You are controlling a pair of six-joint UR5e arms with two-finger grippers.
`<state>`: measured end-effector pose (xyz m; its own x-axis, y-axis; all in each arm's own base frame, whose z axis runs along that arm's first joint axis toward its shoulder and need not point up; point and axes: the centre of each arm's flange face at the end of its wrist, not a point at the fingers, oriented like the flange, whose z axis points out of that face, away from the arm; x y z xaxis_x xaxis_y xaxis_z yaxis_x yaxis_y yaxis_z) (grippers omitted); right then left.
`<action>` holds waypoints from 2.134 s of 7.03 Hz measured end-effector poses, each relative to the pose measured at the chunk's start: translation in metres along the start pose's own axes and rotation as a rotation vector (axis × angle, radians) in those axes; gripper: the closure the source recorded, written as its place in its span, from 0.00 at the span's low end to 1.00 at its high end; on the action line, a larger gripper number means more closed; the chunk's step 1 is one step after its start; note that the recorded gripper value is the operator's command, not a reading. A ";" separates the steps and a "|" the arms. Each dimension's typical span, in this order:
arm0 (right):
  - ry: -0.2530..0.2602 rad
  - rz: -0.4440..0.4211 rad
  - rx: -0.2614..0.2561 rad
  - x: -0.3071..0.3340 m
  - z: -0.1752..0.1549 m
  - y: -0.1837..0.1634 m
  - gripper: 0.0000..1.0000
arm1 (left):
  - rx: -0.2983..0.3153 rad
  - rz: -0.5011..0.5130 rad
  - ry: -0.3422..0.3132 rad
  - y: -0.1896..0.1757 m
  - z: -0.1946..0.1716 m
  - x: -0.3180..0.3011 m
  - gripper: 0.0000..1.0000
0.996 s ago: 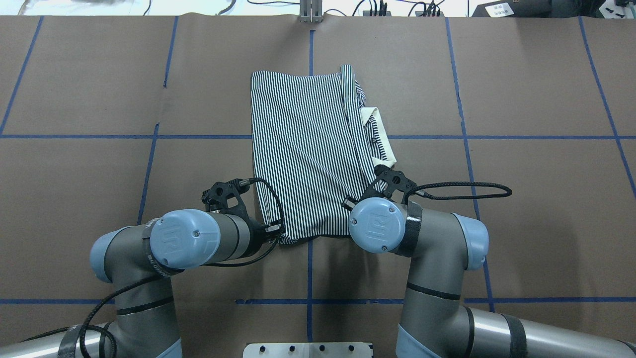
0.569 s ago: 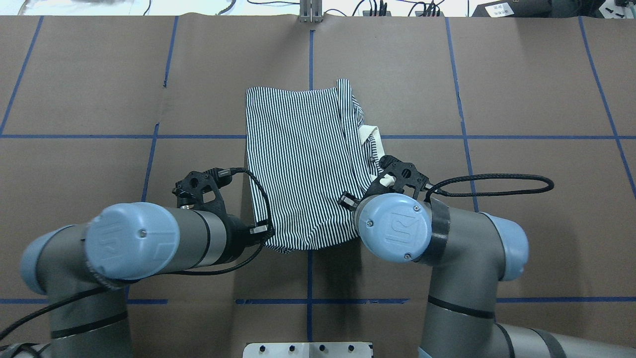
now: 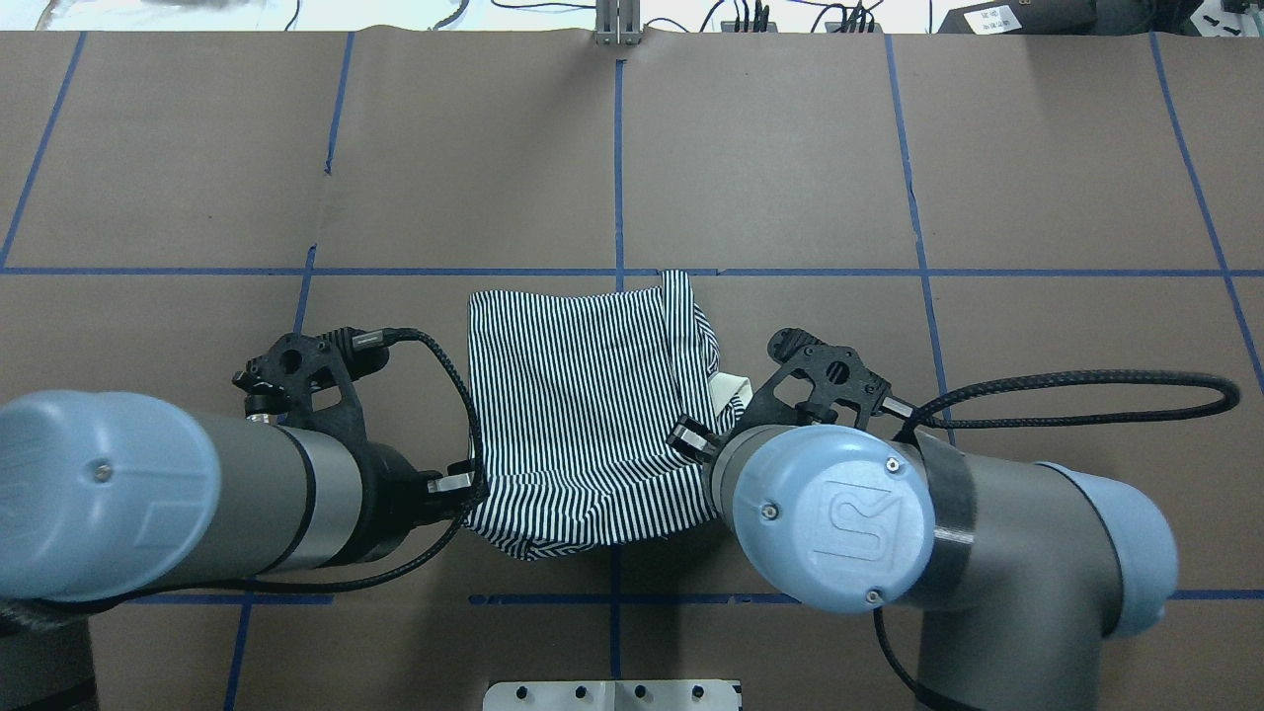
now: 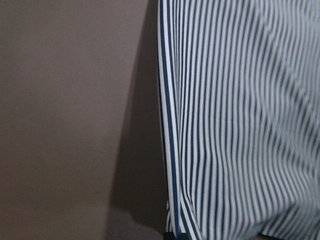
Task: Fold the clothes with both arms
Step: 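Lift the near edge with both grippers and fold it toward the collar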
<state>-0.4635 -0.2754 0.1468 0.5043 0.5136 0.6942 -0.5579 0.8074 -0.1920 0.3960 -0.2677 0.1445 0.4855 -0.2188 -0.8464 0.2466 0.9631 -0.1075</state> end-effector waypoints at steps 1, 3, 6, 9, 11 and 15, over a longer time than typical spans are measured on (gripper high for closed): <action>-0.002 0.001 0.022 -0.018 0.014 -0.007 1.00 | 0.039 0.016 -0.023 -0.024 0.016 0.006 1.00; -0.018 0.012 0.081 -0.070 0.049 -0.043 1.00 | 0.117 0.042 -0.053 -0.082 0.045 0.008 1.00; -0.020 0.026 0.142 -0.127 0.140 -0.089 1.00 | 0.179 0.049 -0.086 -0.146 0.096 0.000 1.00; 0.018 0.009 0.159 -0.130 0.186 -0.099 1.00 | 0.203 0.048 -0.091 -0.188 0.168 -0.013 1.00; 0.033 0.007 0.163 -0.128 0.196 -0.100 0.97 | 0.203 0.048 -0.093 -0.194 0.184 -0.018 1.00; 0.028 -0.085 0.183 -0.130 0.193 -0.094 0.00 | 0.202 0.213 -0.091 -0.195 0.173 -0.024 0.00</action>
<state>-0.6042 -0.4743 0.2083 0.5714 0.4561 0.6823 -0.6220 0.7830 -0.0025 0.4818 -0.4770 0.2763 0.6150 -0.0371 -0.7876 0.2883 0.9403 0.1808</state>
